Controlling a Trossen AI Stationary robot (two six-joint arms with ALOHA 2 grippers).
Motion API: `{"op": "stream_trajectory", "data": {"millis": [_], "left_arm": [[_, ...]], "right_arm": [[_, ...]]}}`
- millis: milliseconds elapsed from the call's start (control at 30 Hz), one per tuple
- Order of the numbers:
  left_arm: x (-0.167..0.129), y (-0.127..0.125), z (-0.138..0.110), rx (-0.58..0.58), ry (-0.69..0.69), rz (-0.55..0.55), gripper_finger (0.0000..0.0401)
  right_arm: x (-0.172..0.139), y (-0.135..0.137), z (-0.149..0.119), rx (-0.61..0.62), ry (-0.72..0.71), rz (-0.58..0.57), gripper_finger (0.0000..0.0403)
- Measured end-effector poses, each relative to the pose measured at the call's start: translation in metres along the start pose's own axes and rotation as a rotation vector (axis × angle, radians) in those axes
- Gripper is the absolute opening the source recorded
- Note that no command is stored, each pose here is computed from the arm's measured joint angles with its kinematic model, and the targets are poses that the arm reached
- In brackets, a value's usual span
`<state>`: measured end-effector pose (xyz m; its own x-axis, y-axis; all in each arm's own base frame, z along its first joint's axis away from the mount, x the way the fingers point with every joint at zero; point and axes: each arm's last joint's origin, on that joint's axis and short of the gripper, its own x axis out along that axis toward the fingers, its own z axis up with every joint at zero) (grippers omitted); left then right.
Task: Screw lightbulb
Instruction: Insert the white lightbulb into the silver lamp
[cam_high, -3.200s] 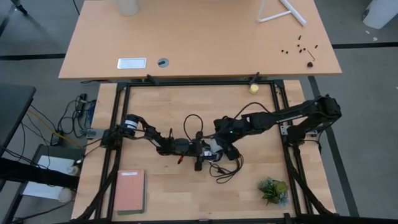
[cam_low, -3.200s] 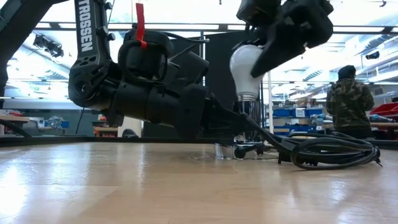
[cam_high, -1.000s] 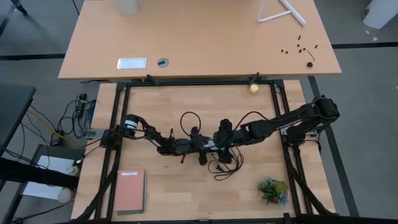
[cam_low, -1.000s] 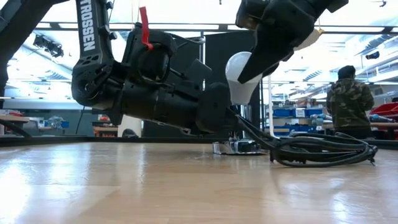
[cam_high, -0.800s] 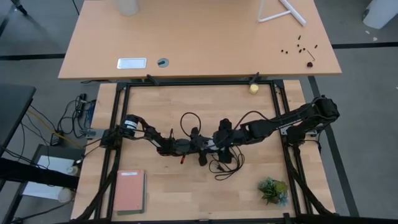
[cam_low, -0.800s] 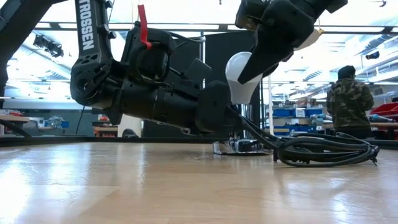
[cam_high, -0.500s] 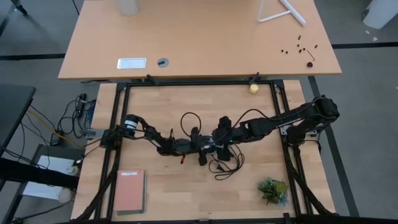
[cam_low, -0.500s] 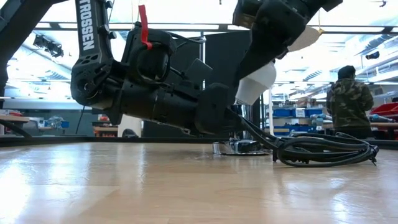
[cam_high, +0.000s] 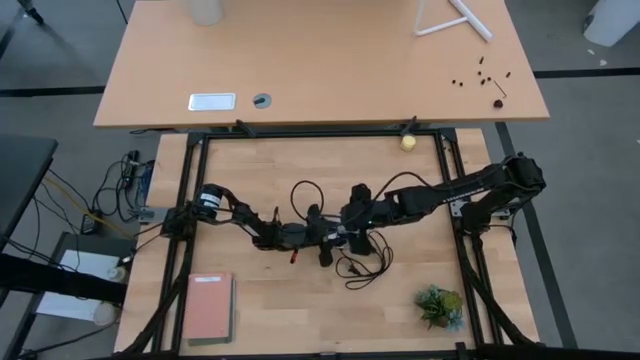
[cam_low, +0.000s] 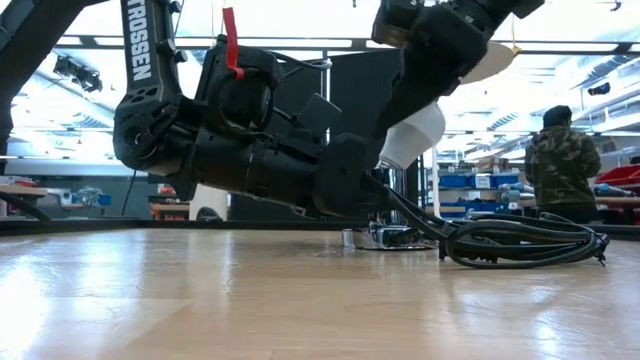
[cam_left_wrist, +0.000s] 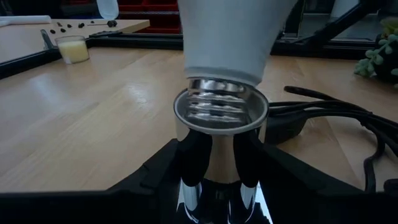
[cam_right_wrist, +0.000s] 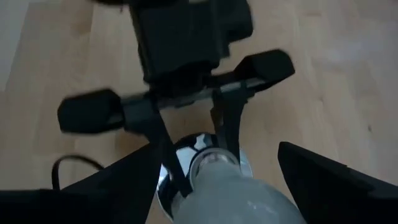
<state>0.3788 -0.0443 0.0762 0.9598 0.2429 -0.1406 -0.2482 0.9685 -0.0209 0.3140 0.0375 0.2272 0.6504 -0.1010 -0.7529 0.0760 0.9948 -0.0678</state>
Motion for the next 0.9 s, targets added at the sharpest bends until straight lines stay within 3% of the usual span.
{"op": "stream_trajectory", "data": {"millis": [433, 767, 900], "left_arm": [[0.000, 0.000, 0.000, 0.001, 0.002, -0.001, 0.0184], [0.000, 0.000, -0.001, 0.006, 0.012, 0.000, 0.0184], [0.000, 0.000, -0.001, 0.006, 0.012, 0.000, 0.0184]], "right_arm": [[0.005, -0.004, -0.016, -0.149, 0.091, -0.009, 0.0313], [-0.016, -0.016, -0.013, 0.064, 0.037, -0.036, 0.0289], [-0.024, -0.016, -0.020, 0.120, 0.043, -0.115, 0.0290]]}}
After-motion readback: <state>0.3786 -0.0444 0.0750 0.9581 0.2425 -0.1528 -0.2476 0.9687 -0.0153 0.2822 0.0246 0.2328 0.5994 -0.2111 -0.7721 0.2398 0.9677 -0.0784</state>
